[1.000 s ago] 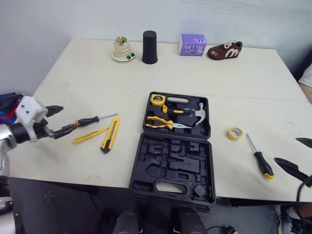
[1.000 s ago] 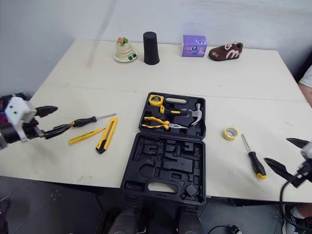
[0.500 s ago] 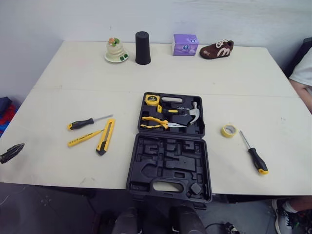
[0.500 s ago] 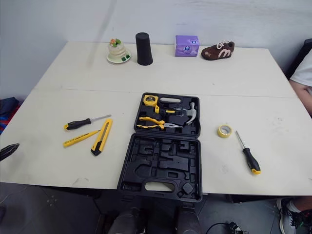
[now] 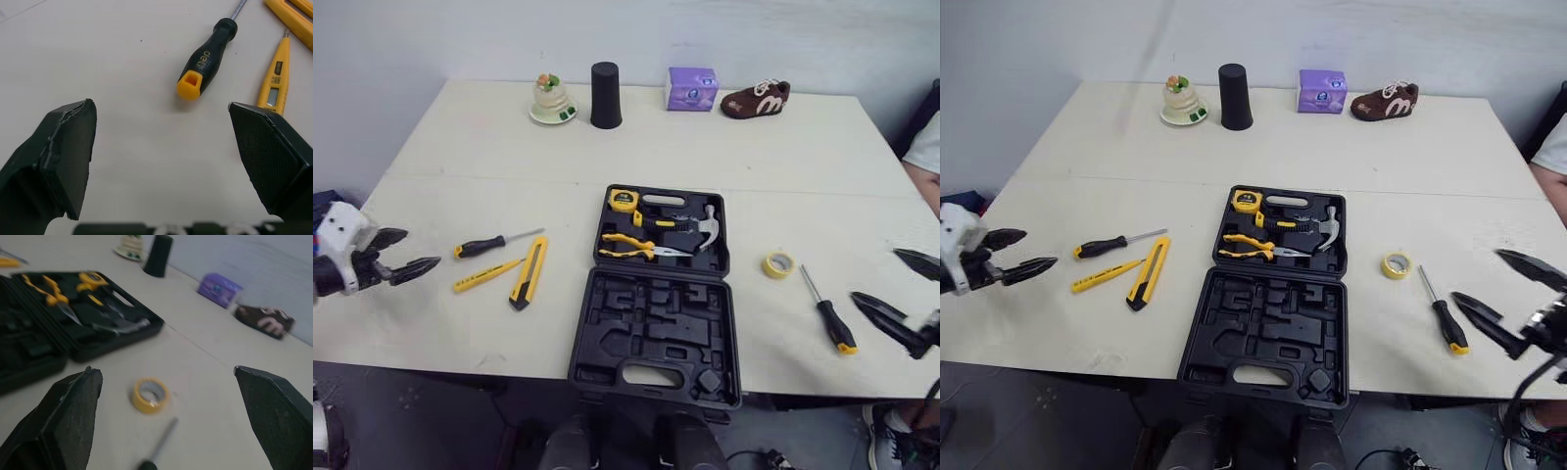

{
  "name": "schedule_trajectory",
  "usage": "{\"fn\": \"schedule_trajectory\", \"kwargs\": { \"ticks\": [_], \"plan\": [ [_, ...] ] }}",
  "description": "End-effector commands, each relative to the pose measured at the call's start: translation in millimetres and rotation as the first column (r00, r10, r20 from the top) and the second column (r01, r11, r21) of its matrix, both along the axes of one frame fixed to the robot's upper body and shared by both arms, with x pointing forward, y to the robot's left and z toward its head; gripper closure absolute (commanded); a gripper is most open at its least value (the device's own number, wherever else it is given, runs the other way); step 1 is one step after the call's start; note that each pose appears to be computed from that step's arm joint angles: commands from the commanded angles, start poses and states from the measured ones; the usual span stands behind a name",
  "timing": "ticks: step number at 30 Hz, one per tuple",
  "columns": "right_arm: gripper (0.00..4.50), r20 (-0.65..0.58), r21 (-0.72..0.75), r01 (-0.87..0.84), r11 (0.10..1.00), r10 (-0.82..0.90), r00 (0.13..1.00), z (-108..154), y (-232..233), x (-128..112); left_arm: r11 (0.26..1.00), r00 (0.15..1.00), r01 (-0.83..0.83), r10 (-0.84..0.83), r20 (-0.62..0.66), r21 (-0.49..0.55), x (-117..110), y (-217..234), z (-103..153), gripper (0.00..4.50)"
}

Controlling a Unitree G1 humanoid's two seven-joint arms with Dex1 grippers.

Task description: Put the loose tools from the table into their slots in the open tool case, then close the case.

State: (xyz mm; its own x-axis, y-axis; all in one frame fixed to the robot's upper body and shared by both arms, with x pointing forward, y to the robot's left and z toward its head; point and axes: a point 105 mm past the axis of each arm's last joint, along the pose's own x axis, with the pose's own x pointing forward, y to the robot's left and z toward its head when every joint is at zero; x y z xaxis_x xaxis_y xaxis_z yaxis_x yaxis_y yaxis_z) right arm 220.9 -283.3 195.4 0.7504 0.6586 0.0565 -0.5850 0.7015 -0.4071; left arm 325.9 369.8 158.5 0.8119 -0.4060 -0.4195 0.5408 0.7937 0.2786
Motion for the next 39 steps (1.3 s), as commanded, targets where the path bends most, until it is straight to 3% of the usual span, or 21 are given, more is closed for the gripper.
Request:
{"fn": "schedule_trajectory", "kwargs": {
  "ticks": [1, 6, 11, 14, 16, 24, 28, 32, 36, 39],
  "plan": [
    [0.03, 0.085, 0.03, -0.191, 0.981, 0.188, 0.978, 24, 58, 4, 0.993, 0.995, 0.087, -0.083, -0.058, 0.082, 13, -14, -4, 0.0],
    [0.03, 0.079, 0.016, -0.283, 0.959, 0.281, 0.956, 28, 87, 5, 0.987, 0.986, 0.134, -0.124, -0.113, 0.087, 25, -27, -9, 0.0],
    [0.03, 0.075, 0.007, -0.281, 0.96, 0.28, 0.957, 28, 94, 8, 0.989, 0.988, 0.077, -0.059, -0.143, 0.126, 37, -28, -19, 0.0],
    [0.03, 0.066, -0.005, -0.27, 0.963, 0.269, 0.961, 26, 95, 8, 0.998, 0.99, 0.062, -0.058, -0.126, 0.025, 48, -42, -18, 0.0],
    [0.03, 0.059, -0.02, -0.266, 0.964, 0.267, 0.962, 24, 97, 7, 0.996, 0.985, 0.087, -0.082, -0.149, 0.026, 48, -48, -23, 0.0],
    [0.0, 0.05, -0.024, -0.246, 0.969, 0.247, 0.968, 20, 97, 3, 0.996, 0.983, 0.084, -0.078, -0.164, 0.031, 45, -46, -29, 3.42],
    [0.0, 0.056, -0.031, -0.237, 0.971, 0.238, 0.97, 19, 96, 2, 0.998, 0.997, 0.045, -0.048, -0.054, -0.047, 51, -41, -3, 3.52],
    [0.0, 0.039, -0.045, -0.228, 0.973, 0.229, 0.973, 13, 92, 2, 0.976, 0.976, 0.21, -0.207, 0.07, -0.053, 51, -61, 35, 3.52],
    [0.0, 0.057, -0.046, -0.205, 0.978, 0.207, 0.977, 14, 85, 1, 0.903, 0.896, 0.429, -0.424, 0.128, -0.015, 42, -97, 57, 3.52],
    [0.0, 0.002, -0.104, -0.214, 0.971, 0.215, 0.977, 1, 80, -5, 0.754, 0.749, 0.653, -0.657, 0.091, 0.068, 21, -155, 57, 3.52]
  ]
}}
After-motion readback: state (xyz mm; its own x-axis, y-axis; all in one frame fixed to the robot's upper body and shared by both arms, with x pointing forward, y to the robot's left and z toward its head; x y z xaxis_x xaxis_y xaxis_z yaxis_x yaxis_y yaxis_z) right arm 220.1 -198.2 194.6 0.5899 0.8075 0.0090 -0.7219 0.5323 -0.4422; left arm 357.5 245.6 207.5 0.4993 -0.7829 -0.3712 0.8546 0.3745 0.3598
